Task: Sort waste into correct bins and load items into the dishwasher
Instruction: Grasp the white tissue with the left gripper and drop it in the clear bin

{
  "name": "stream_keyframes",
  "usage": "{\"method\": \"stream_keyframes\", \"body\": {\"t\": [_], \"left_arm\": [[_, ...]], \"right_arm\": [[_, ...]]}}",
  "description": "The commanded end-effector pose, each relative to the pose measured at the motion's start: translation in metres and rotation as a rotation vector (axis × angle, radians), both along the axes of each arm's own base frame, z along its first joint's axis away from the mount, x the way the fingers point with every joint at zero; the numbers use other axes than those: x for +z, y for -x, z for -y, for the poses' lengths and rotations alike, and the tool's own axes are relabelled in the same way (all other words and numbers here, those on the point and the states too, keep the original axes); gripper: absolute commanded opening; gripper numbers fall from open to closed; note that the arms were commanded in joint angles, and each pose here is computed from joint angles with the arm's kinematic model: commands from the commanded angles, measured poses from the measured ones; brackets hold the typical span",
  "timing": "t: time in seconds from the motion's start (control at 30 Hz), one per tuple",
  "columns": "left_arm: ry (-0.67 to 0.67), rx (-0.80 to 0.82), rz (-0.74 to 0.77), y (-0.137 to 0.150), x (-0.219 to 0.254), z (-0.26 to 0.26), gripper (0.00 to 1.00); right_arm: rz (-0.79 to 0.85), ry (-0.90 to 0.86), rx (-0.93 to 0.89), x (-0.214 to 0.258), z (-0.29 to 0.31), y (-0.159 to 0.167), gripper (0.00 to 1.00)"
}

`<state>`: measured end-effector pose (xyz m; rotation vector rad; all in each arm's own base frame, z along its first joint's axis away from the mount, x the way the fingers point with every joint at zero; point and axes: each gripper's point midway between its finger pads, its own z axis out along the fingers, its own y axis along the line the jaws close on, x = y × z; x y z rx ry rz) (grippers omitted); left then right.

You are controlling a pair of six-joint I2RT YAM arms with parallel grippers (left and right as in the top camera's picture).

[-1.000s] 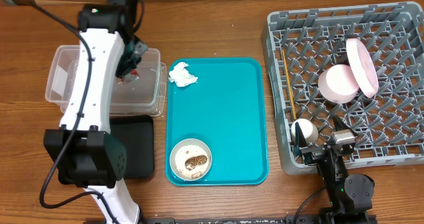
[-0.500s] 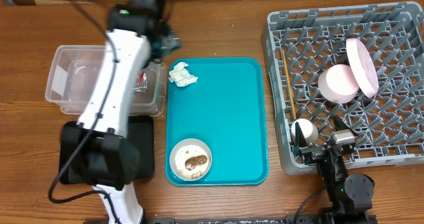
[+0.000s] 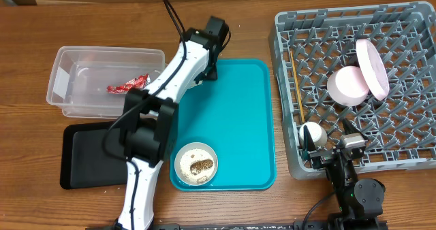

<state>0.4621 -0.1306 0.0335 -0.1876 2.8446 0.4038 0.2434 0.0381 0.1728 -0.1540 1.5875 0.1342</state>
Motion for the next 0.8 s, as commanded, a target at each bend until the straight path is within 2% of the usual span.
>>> {"method": "stream_keyframes", "body": {"t": [0.0,0.03,0.13,0.17,0.2,0.43,0.53,0.67,0.73,0.77], "left_arm": [[-0.045,-0.013,-0.016,-0.002,-0.011,-0.007,0.75],[-0.044,-0.014,-0.029,0.0,-0.016,-0.006,0.72],[-0.022,-0.016,-0.047,0.004,-0.015,-0.003,0.27],[-0.003,-0.016,-0.048,0.004,-0.011,0.0,0.1],[0.016,-0.008,-0.042,0.004,-0.003,0.002,0.04],[0.173,0.062,0.082,0.007,0.096,0.012,0.04],[0.184,0.154,0.158,0.017,0.142,-0.013,0.04],[0.107,0.41,0.185,0.042,0.167,-0.078,0.04],[0.095,0.505,0.149,0.051,0.161,-0.104,0.15],[0.103,0.533,0.122,0.052,0.154,-0.114,0.3]], "right_arm": [[0.004,0.004,-0.005,-0.002,0.001,0.0,1.0],[0.004,0.004,-0.006,-0.002,0.001,0.0,1.0],[0.004,0.004,-0.006,-0.002,0.001,0.0,1.0],[0.004,0.004,-0.006,-0.002,0.001,0.0,1.0],[0.004,0.004,-0.005,-0.002,0.001,0.0,1.0],[0.004,0.004,-0.005,-0.002,0.001,0.0,1.0],[0.004,0.004,-0.006,-0.002,0.001,0.0,1.0],[0.004,0.004,-0.006,-0.002,0.001,0.0,1.0],[0.004,0.004,-0.006,-0.002,0.001,0.0,1.0],[0.004,0.004,-0.006,-0.002,0.001,0.0,1.0]]}}
